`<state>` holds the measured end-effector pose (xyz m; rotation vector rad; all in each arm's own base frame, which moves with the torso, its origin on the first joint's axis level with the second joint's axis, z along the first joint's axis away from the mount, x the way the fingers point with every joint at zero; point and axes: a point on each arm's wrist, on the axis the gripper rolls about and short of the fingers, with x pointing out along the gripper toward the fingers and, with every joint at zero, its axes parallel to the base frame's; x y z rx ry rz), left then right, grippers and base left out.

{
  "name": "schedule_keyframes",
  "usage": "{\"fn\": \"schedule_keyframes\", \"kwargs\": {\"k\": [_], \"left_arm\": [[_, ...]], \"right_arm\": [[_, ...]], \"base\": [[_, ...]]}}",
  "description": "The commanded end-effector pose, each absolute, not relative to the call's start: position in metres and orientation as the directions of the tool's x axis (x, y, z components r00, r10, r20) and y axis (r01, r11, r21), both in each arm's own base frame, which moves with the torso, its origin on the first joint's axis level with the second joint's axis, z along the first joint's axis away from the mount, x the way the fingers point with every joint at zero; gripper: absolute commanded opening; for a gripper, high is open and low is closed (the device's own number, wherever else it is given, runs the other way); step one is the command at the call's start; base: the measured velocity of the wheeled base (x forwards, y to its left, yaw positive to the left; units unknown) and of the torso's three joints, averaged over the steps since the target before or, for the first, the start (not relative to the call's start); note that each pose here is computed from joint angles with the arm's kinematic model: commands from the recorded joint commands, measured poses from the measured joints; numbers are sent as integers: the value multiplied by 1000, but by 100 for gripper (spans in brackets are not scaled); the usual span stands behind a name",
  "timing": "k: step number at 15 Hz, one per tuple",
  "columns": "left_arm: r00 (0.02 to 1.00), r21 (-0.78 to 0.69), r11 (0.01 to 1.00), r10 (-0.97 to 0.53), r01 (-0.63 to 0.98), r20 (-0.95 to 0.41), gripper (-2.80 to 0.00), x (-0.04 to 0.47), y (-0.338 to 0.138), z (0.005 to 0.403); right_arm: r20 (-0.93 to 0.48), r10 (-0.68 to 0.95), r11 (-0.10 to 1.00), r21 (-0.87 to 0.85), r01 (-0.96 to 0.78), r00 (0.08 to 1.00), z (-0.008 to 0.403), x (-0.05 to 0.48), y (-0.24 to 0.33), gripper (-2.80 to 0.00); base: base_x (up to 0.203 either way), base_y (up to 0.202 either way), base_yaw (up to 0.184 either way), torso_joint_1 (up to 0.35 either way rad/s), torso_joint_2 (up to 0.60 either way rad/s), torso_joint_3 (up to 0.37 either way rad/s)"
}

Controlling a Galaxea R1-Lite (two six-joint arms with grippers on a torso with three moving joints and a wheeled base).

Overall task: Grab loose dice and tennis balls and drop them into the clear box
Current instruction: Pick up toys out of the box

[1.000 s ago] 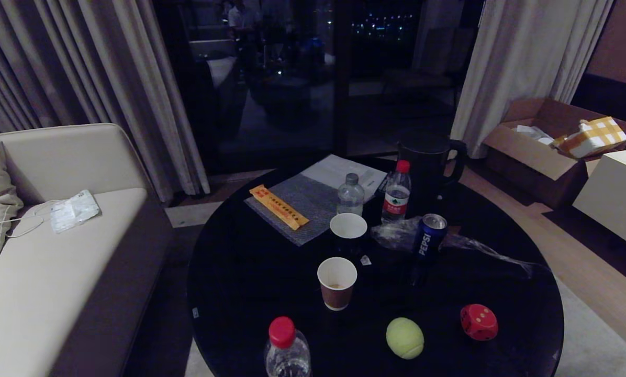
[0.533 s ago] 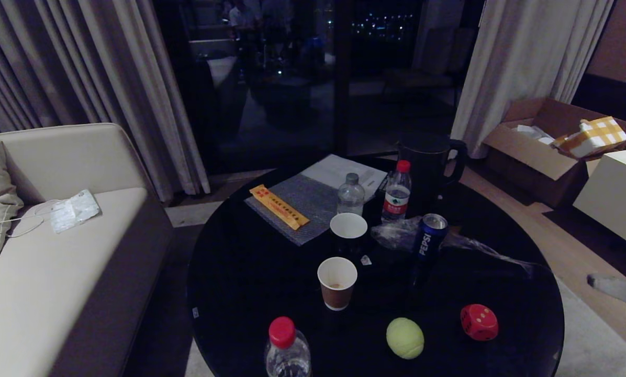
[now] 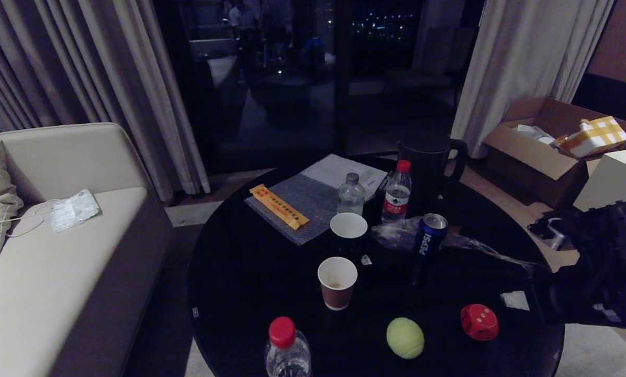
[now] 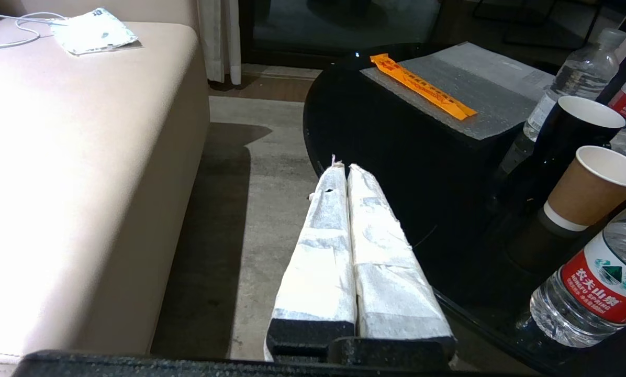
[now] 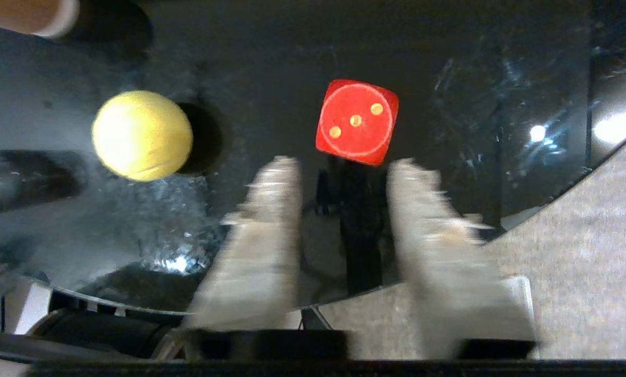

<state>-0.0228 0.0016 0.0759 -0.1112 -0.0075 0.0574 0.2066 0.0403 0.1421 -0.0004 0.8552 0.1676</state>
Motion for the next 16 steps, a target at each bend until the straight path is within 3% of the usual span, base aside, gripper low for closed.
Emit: {"fn": "schedule_keyframes", "kwargs": {"k": [1, 8, 16], "left_arm": [[998, -112, 992, 58, -58, 2, -280, -23, 2, 76], [998, -112, 992, 58, -58, 2, -280, -23, 2, 76], [998, -112, 992, 58, -58, 2, -280, -23, 2, 76]], "right_arm": [[-805, 132, 988, 61, -141, 579, 124, 227, 44, 0], [-855, -49, 993, -97, -66, 516, 92, 273, 49, 0], [-921, 56, 997, 27, -79, 385, 69, 277, 52, 0]], "base": [[0, 0, 0, 0, 0, 0], [0, 0, 0, 0, 0, 0], [0, 0, 0, 0, 0, 0]]}}
